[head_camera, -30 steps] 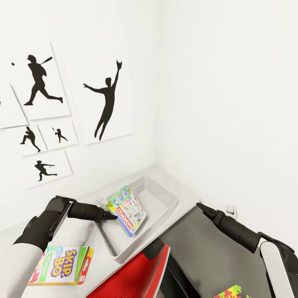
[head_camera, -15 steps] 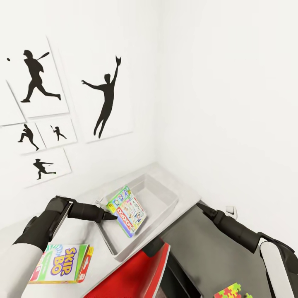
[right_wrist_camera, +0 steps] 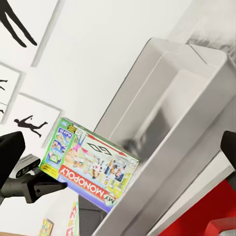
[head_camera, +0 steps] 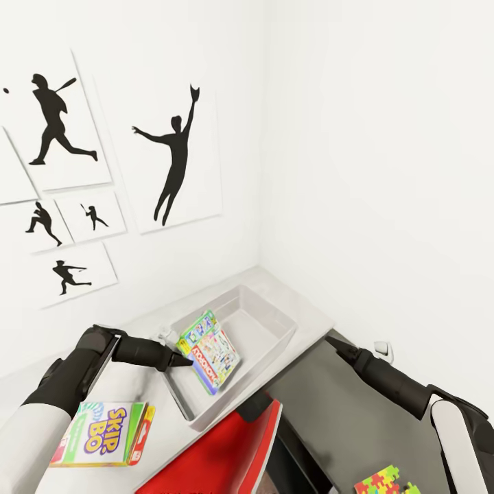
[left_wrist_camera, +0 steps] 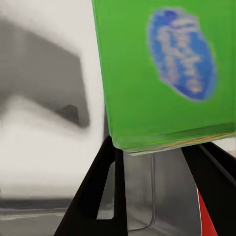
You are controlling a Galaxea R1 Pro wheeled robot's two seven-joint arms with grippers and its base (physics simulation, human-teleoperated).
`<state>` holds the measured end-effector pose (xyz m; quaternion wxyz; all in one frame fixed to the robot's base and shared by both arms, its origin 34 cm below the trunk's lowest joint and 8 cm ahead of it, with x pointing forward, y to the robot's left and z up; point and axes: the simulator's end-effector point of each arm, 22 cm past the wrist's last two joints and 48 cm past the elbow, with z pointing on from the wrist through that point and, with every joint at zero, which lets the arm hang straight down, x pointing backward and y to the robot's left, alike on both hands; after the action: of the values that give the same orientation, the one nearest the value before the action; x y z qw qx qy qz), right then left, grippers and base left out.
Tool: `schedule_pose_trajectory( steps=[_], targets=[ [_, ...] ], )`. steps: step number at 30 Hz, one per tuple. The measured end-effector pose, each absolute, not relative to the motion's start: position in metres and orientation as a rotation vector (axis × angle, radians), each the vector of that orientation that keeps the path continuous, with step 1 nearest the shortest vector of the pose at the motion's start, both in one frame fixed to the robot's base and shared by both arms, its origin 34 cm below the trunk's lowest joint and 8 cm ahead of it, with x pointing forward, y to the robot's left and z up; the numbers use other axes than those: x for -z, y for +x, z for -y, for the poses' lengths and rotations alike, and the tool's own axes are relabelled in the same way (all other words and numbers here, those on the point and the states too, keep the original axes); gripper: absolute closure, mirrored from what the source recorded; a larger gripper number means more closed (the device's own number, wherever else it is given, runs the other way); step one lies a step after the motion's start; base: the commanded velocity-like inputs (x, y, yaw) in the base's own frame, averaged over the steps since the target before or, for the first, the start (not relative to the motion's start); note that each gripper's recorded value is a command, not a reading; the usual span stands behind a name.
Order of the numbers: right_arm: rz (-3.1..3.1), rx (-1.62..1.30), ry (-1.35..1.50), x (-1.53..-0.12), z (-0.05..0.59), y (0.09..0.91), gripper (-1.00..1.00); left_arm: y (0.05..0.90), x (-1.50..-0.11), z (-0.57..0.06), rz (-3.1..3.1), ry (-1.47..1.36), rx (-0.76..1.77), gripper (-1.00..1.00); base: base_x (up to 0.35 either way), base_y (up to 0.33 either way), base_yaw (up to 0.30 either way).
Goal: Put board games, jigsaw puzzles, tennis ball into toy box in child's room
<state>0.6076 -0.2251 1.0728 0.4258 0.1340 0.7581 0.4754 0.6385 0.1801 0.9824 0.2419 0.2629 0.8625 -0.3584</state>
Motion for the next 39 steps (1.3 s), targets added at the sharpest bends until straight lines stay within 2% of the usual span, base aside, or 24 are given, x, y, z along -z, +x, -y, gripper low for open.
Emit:
schedule_pose_trajectory(
  steps=[39],
  targets=[
    [-1.936,-1.191,0.366,-1.049,0.225,0.61,-1.0,0.642,-0.959,-0.197,-2.376,0.725,0.961,1.0,0.0,0.0,0.0]
  ],
)
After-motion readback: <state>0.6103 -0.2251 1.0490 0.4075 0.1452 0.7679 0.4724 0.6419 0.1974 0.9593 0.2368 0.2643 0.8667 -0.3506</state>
